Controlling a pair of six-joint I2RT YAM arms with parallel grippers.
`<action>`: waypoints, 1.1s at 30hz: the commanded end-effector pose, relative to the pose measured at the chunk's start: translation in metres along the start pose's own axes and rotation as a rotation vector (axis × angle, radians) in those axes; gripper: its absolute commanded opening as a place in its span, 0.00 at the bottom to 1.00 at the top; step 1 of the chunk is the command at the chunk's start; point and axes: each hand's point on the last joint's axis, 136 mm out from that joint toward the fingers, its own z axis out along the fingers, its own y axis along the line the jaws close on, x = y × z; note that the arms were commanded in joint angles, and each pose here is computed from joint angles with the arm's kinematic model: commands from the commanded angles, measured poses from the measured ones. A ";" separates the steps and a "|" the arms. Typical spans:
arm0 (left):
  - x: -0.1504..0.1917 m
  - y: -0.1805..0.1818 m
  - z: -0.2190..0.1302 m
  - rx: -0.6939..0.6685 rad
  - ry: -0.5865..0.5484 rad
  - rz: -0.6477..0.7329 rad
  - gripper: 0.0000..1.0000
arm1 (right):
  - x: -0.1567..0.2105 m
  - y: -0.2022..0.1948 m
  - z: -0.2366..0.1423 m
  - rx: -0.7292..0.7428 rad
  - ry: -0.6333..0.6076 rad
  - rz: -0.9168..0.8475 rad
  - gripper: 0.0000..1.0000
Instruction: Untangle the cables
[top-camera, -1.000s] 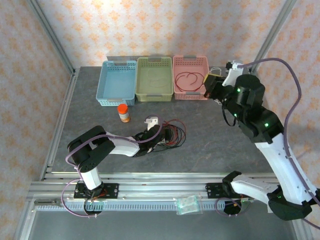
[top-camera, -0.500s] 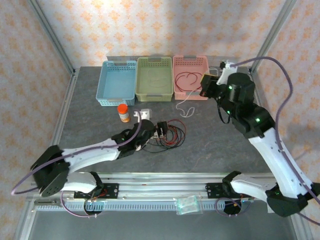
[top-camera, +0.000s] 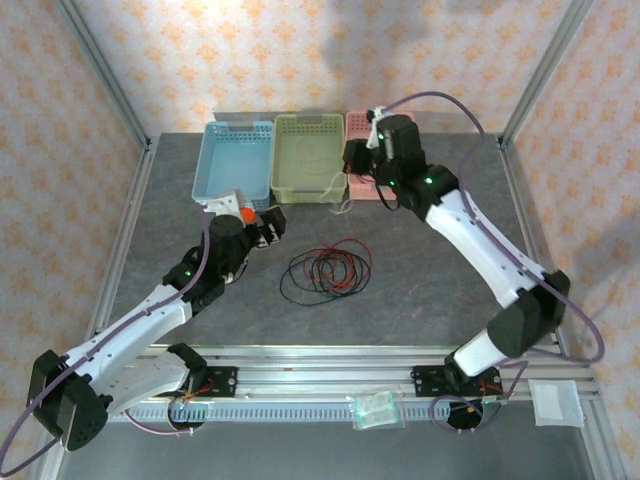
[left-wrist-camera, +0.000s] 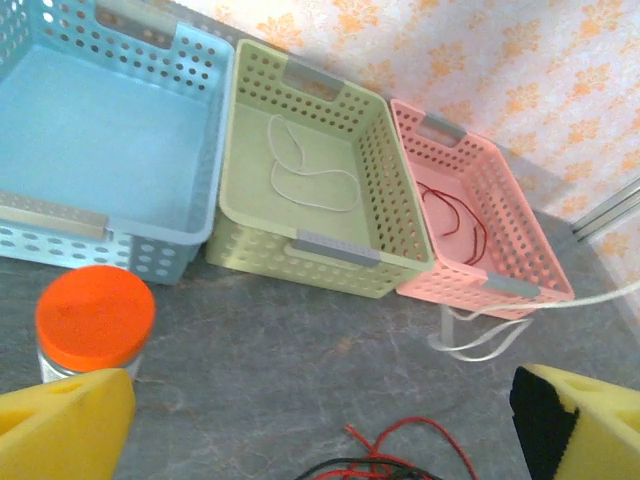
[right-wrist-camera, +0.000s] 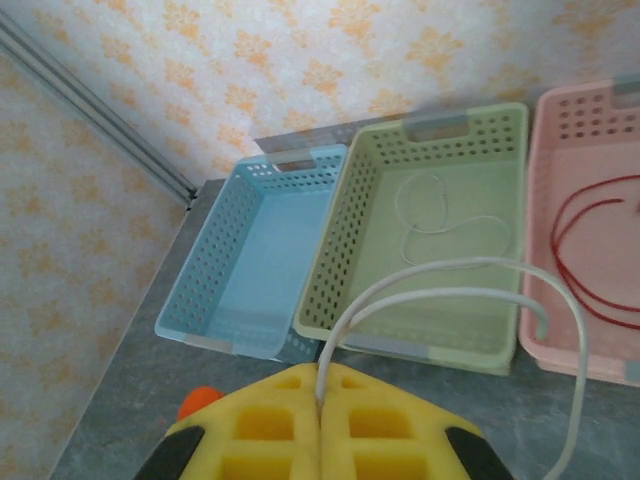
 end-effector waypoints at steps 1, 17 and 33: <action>-0.007 -0.001 -0.001 0.046 0.036 0.032 0.98 | -0.026 0.028 0.010 -0.074 -0.053 0.000 0.00; -0.054 0.023 0.025 0.081 -0.006 -0.082 0.96 | -0.081 0.058 0.125 -0.106 -0.141 0.034 0.00; -0.039 0.026 0.061 0.061 0.071 -0.075 0.97 | -0.049 -0.024 0.214 0.013 -0.152 0.090 0.00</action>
